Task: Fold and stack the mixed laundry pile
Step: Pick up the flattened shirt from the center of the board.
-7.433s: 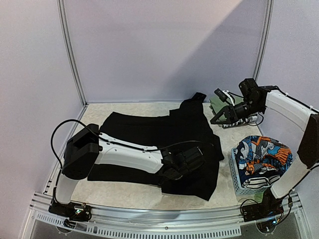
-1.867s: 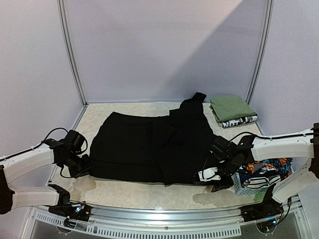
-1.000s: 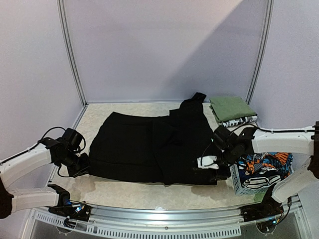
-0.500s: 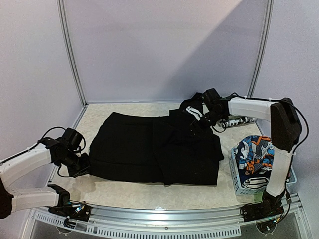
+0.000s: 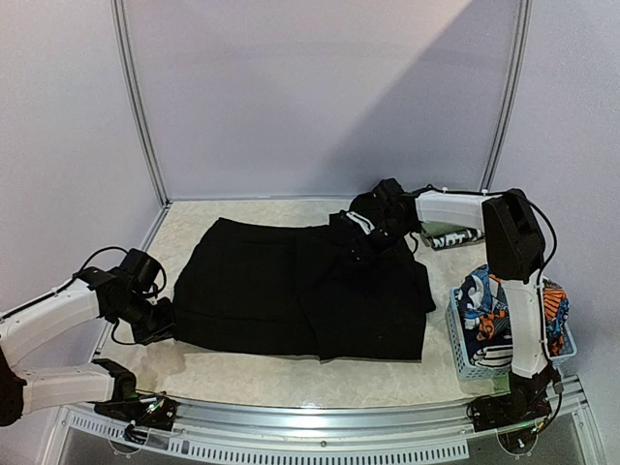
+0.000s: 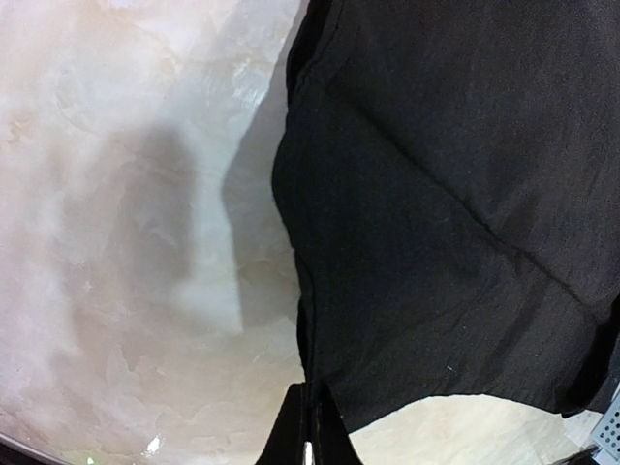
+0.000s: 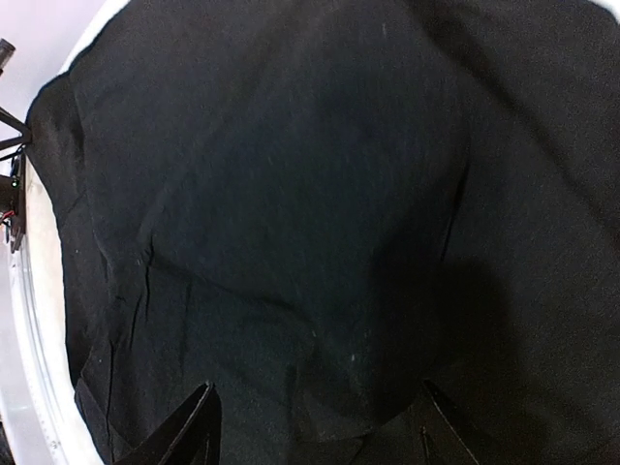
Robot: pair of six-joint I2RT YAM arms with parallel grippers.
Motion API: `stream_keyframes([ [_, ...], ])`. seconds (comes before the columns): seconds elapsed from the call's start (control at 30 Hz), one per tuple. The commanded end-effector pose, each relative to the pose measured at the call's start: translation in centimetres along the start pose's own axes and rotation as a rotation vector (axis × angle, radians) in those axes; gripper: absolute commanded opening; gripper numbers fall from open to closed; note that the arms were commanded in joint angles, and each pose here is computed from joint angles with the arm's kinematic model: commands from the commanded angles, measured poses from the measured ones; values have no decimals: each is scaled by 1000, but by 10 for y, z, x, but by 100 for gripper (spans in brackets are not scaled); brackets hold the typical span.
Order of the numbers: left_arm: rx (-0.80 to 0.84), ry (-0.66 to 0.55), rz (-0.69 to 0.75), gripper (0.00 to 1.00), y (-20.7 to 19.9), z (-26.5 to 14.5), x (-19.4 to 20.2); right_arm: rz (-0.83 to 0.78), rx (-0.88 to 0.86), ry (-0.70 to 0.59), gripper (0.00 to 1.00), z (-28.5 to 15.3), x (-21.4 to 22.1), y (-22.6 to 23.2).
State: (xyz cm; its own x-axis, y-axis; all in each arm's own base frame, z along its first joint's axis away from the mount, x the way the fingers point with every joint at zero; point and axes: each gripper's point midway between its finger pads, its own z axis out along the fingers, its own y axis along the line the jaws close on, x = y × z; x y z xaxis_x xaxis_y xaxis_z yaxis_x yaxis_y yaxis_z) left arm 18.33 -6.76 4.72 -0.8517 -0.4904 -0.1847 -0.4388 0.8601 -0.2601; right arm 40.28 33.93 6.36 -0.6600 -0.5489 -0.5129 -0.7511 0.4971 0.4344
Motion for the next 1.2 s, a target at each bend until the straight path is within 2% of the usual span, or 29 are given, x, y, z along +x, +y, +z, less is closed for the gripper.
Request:
stream_keyframes([
  [0.0, 19, -10, 15, 0, -7, -7, -7, 40, -28, 45, 67, 0, 14, 8],
  [0.07, 19, -8, 17, 0, -7, -7, -6, 22, -28, 36, 64, -6, 13, 12],
  [0.23, 31, -12, 20, 0, -8, -8, -6, 4, -85, 8, 37, -7, 1, 21],
  [0.33, 39, -15, 21, 0, -10, -9, -6, 18, -75, 7, 31, -3, -3, 15],
  [0.4, 43, -16, 19, 0, -10, -10, -6, 21, -44, 23, 36, -5, 0, 11],
  [0.47, 46, -15, 18, 0, -11, -10, -6, 3, 0, 60, 52, -15, 10, 11],
  [0.53, 46, -16, 25, 0, -12, -11, -7, -52, 71, 125, 61, -29, 33, 9],
  [0.6, 45, -16, 30, 0, -12, -12, -8, -135, 158, 200, 63, -50, 64, 10],
  [0.73, 47, -12, 34, 0, -13, -12, -7, -316, 165, 292, 62, -88, 125, 38],
  [0.93, 70, -19, 16, 0, -13, -13, -5, -529, -28, 252, 48, -132, 182, 119],
  [1.03, 70, -22, 18, 0, -14, -14, -5, -629, -55, 317, 44, -126, 206, 135],
  [1.17, 67, -13, 22, 0, -14, -13, -4, -750, -8, 420, 41, -108, 226, 129],
])
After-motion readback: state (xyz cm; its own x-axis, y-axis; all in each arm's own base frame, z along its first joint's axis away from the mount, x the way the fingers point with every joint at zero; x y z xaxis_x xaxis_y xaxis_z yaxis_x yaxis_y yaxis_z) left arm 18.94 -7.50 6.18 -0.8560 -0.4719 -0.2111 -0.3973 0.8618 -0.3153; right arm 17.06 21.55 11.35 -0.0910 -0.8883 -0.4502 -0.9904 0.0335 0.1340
